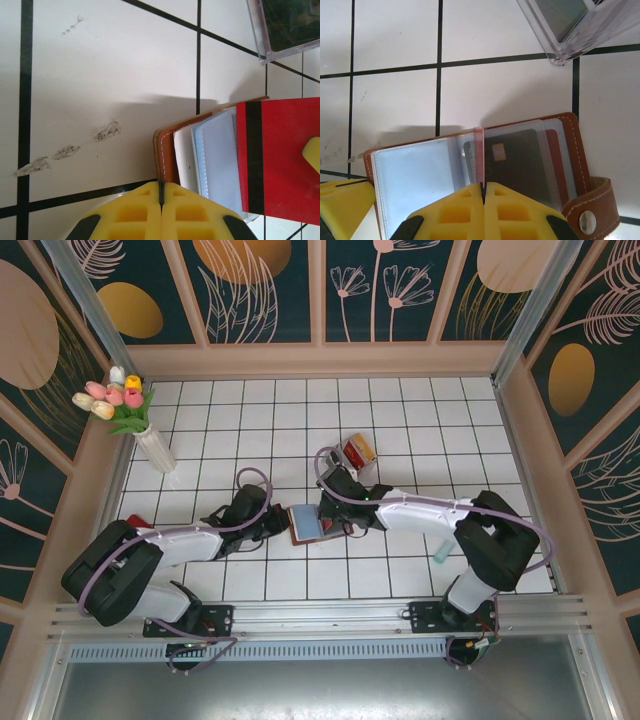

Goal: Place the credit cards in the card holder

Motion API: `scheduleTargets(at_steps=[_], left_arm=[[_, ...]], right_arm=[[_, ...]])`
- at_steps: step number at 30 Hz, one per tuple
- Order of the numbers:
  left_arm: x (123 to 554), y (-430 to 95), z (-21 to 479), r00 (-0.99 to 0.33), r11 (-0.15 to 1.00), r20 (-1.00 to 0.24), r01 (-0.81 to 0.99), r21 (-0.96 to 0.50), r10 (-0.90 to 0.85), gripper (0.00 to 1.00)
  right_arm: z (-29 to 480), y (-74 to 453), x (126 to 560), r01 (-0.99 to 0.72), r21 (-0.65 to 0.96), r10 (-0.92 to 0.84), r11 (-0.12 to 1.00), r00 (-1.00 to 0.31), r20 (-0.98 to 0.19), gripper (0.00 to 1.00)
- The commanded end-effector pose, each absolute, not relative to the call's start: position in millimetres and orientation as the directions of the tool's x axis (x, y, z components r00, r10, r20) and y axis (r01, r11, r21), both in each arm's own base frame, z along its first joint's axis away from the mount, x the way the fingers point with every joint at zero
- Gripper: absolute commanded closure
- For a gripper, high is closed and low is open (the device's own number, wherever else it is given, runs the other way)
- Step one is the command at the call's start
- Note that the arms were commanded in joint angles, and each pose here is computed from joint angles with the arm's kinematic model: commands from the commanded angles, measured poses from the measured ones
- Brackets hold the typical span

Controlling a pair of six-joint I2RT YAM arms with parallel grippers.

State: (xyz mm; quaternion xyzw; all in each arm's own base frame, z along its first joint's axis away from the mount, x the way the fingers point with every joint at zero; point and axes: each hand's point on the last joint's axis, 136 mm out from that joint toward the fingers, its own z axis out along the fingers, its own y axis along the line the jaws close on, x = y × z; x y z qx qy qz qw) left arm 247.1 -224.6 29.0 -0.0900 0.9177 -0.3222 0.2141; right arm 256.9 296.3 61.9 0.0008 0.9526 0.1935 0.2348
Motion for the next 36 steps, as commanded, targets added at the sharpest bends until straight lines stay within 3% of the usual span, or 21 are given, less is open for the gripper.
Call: scheduleTargets(at_steps=[1,16,26,32,36], left_arm=[[255,-224,28,-0.888,0.795,-0.356,-0.019,-0.606,-0.292,0.98],[257,-229,19,-0.899,0.798,-0.338,-0.02,-0.602,-0.278,1.0],[255,-229,19,-0.9,0.79,-0.325,-0.034,-0.612,-0.291,1.0],[253,-227,16,-0.901,0.79,-0.319,-0.041,-0.612,-0.294,1.0],[252,-226,16,-0.901,0.79,-0.319,-0.041,-0.611,-0.293,1.0]], right_arm=[[54,298,250,-0.114,0.438,0.087,0.892,-0.906,-0.414,1.0],[36,303,231,-0.114,0.611,0.119,0.783,-0.937,-0.328,1.0],[28,300,223,-0.048,0.618,0.151,0.785,-0.952,-0.266,1.0],[33,276,232,-0.029,0.521,0.183,0.853,-0.919,-0.35,1.0],[45,278,236,-0.06,0.562,0.193,0.825,-0.905,-0.379,1.0]])
